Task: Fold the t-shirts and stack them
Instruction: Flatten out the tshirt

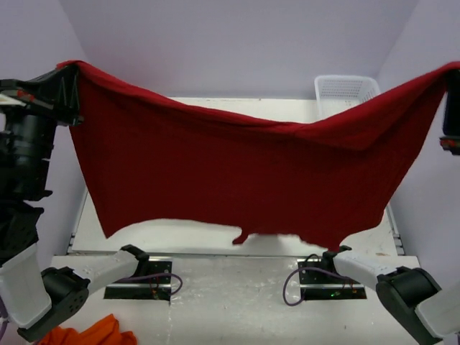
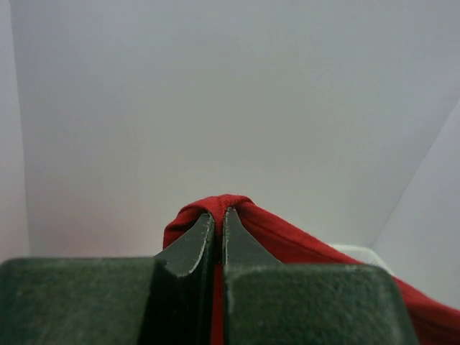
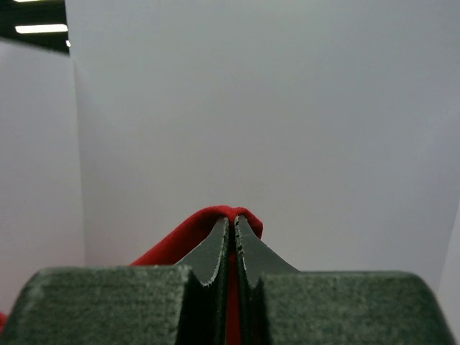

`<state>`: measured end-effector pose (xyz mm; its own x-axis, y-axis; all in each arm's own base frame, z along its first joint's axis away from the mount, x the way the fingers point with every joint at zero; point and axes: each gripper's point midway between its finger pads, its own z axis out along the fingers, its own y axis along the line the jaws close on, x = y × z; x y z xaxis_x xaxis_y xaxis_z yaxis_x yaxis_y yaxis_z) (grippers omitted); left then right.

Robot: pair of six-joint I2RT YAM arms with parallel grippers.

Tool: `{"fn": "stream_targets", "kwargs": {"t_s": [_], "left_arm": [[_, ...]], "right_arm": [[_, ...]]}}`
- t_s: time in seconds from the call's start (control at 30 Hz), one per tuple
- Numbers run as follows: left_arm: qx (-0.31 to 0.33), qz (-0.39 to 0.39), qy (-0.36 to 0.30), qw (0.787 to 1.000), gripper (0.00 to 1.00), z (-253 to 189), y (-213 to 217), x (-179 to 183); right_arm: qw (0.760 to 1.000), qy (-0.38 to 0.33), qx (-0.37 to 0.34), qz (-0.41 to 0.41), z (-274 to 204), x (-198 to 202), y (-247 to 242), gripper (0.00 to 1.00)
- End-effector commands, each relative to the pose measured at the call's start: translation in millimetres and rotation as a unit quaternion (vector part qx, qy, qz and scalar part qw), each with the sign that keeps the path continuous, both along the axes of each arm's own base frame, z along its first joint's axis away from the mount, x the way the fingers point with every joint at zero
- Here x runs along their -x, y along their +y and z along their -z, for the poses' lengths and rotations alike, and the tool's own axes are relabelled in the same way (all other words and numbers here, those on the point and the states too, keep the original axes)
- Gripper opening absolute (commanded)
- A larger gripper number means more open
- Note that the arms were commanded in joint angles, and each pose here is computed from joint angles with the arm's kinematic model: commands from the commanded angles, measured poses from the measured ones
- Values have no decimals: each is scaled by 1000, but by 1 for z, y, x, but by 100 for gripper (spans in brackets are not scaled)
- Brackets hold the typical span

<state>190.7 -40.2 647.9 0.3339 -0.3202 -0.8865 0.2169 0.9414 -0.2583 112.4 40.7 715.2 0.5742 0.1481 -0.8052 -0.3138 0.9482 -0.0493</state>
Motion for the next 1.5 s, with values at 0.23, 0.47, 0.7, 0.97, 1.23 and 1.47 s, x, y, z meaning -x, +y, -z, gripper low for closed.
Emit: {"fn": "stream_targets", "kwargs": {"t_s": [0.23,0.47,0.7,0.97,1.23,1.47], "left_arm": [[-97,-34,292,951,0,268,-76,-207],[-70,-49,406,910,0,422,-39,-282],[-100,-57,434,894,0,470,-28,-317],[-112,-53,434,892,0,483,-16,-335],[-108,-64,459,880,0,503,-8,-330],[-86,-46,477,874,0,513,-16,-312]], "right_arm": [[958,267,96,32,165,-275,69,0],[917,382,114,22,274,-393,68,0],[885,449,123,25,356,-459,60,0],[865,484,127,20,403,-483,58,0],[849,511,127,31,423,-477,53,0],[836,533,120,55,438,-455,45,0]]}}
